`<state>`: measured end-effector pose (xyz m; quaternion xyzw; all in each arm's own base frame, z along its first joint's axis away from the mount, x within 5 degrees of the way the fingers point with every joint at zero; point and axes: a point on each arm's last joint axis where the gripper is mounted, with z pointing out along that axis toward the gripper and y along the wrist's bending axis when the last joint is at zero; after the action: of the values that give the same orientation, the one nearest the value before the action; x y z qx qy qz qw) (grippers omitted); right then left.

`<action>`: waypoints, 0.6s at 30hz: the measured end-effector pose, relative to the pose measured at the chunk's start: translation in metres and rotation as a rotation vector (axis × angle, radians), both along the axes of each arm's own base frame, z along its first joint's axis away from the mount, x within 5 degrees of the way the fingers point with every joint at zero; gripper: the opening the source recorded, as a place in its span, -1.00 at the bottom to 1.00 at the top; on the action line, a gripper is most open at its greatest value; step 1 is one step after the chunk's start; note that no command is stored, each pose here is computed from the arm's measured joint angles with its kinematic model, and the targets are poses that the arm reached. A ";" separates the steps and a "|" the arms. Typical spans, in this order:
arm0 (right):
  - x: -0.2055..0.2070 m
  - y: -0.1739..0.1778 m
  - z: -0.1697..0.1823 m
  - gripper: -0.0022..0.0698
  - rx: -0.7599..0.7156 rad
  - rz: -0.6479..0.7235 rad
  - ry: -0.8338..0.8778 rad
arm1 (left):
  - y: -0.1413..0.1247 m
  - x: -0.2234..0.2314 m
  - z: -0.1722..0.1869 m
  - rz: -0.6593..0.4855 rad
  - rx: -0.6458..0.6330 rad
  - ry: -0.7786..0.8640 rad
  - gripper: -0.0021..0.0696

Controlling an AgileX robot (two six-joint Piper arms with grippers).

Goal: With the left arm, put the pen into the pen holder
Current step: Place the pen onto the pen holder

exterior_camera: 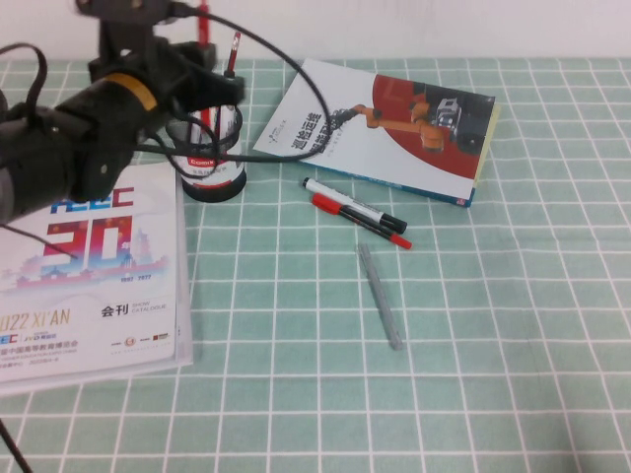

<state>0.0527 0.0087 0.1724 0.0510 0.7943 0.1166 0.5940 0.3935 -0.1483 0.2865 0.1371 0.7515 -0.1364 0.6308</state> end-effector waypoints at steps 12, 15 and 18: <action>0.000 0.000 0.000 -1.00 0.000 0.000 0.000 | 0.025 0.035 -0.038 0.097 -0.138 -0.118 -0.75; 0.000 0.000 0.000 -1.00 0.000 0.000 0.000 | 0.027 0.043 -0.043 0.109 -0.144 -0.119 -0.75; 0.000 0.000 0.000 -1.00 0.000 0.000 0.000 | 0.025 0.049 -0.044 0.110 -0.146 -0.130 -0.75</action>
<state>0.0527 0.0087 0.1724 0.0510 0.7943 0.1166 0.5940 0.4428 -0.1229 0.2424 0.0579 0.7034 -0.1469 0.6930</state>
